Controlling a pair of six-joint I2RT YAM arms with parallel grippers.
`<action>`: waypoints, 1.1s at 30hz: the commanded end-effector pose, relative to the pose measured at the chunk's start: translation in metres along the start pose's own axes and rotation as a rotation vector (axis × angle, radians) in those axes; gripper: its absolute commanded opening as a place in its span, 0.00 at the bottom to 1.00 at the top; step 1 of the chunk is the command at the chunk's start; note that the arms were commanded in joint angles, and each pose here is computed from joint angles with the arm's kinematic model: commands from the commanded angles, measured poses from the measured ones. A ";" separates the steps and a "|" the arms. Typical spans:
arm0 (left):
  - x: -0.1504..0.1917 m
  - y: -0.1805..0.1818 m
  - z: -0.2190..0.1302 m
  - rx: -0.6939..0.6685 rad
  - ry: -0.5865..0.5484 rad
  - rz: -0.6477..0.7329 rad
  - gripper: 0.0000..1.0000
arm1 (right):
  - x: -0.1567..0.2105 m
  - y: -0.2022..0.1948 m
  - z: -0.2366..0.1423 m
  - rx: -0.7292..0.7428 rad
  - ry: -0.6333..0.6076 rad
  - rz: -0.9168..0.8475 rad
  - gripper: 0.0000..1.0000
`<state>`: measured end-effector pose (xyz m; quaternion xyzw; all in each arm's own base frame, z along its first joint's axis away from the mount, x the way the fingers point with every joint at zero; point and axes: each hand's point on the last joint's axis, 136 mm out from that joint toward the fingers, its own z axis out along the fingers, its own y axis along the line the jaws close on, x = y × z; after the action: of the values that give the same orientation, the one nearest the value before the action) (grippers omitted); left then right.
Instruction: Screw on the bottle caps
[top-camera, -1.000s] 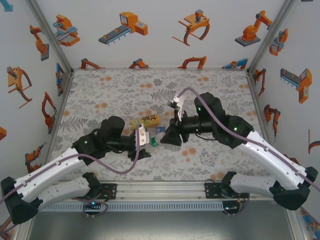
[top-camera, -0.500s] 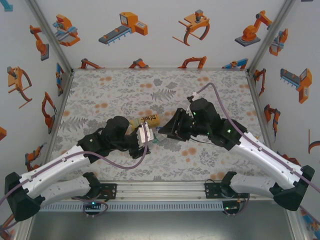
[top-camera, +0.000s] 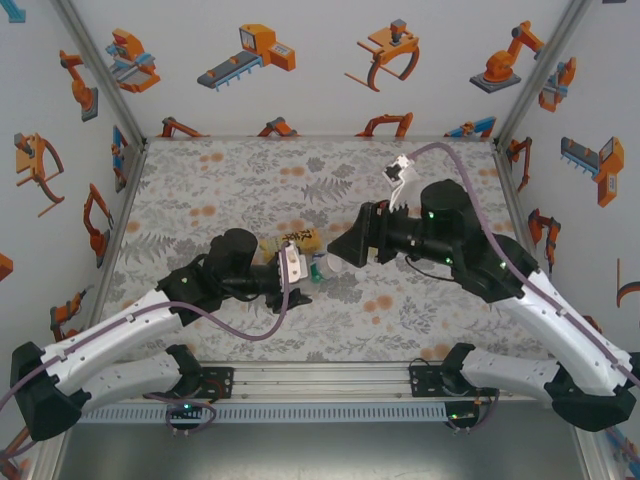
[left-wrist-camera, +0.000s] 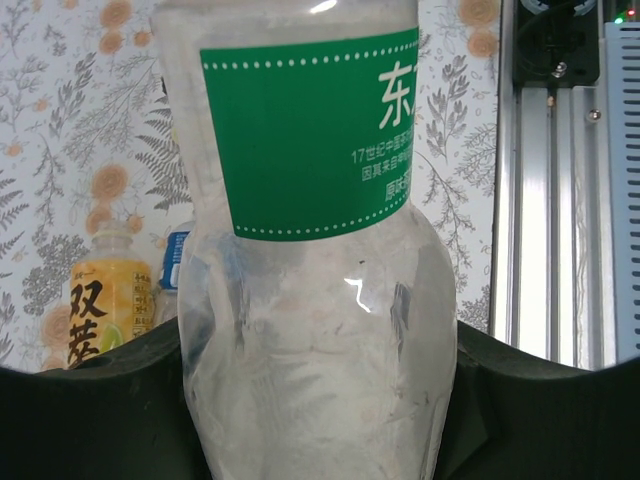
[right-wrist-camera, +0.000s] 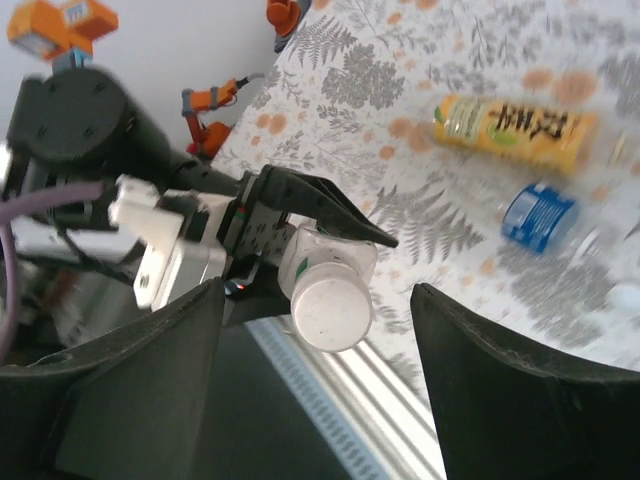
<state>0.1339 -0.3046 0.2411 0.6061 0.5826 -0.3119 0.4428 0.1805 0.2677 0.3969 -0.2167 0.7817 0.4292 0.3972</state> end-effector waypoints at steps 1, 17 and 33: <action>-0.024 -0.010 -0.004 0.070 -0.066 0.043 0.00 | 0.011 0.035 -0.015 -0.197 0.044 -0.453 0.69; -0.029 -0.028 -0.004 0.186 -0.095 0.037 0.00 | 0.057 0.065 -0.018 -0.543 0.115 -0.919 0.63; -0.028 -0.031 -0.008 0.188 -0.097 0.042 0.00 | 0.074 0.050 0.004 -0.538 0.228 -0.869 0.50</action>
<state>0.1074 -0.3116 0.2460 0.6335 0.5429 -0.3731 0.4059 0.1082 0.2984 0.3620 -0.6537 0.5270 0.3784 0.3895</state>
